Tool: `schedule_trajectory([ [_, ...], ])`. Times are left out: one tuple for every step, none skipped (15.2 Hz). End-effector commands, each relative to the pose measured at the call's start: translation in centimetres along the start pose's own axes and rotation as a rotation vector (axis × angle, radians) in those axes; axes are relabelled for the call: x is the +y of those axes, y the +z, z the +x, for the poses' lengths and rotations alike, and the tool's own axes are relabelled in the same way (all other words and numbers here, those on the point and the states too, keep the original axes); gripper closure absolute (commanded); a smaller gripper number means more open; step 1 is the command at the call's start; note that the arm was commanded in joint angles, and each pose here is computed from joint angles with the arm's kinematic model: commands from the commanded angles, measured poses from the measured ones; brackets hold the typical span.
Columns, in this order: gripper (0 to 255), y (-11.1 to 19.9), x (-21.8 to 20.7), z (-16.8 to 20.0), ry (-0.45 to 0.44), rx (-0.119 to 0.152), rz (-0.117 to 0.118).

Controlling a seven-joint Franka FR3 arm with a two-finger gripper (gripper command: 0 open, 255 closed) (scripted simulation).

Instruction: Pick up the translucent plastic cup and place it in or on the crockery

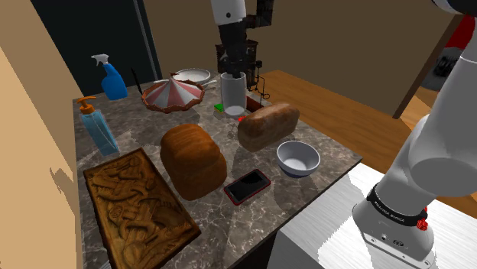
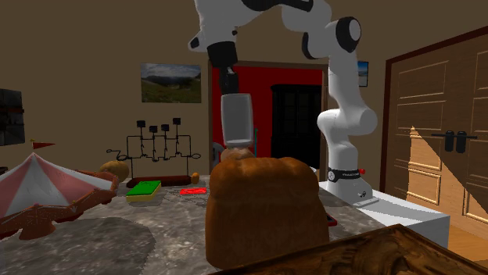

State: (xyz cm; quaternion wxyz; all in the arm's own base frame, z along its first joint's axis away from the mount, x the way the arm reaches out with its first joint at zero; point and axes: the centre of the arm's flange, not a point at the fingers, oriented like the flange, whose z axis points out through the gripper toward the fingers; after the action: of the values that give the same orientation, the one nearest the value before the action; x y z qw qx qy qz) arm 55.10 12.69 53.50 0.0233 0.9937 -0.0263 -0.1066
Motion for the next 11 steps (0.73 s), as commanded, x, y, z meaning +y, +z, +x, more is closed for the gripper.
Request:
schedule_trajectory([
  [255,0.3,1.0,-2.5,0.000,0.001,0.000],
  [255,0.4,1.4,-3.7,0.000,0.001,0.000],
  [255,0.6,1.9,-5.0,0.000,0.001,0.000],
  [255,0.7,2.4,-6.2,0.000,0.001,0.000],
  [255,0.8,2.9,-7.4,0.000,0.001,0.000],
  [255,0.9,3.3,-8.6,0.000,0.001,0.000],
  [255,1.0,3.8,-9.9,0.000,0.001,0.000],
  [255,1.2,4.3,-11.1,0.000,0.001,0.000],
  [255,1.3,4.8,-12.3,0.000,0.001,0.000],
  [255,1.4,5.2,-13.5,0.000,0.001,0.000],
  [255,1.5,5.7,-14.8,0.000,0.001,0.000],
])
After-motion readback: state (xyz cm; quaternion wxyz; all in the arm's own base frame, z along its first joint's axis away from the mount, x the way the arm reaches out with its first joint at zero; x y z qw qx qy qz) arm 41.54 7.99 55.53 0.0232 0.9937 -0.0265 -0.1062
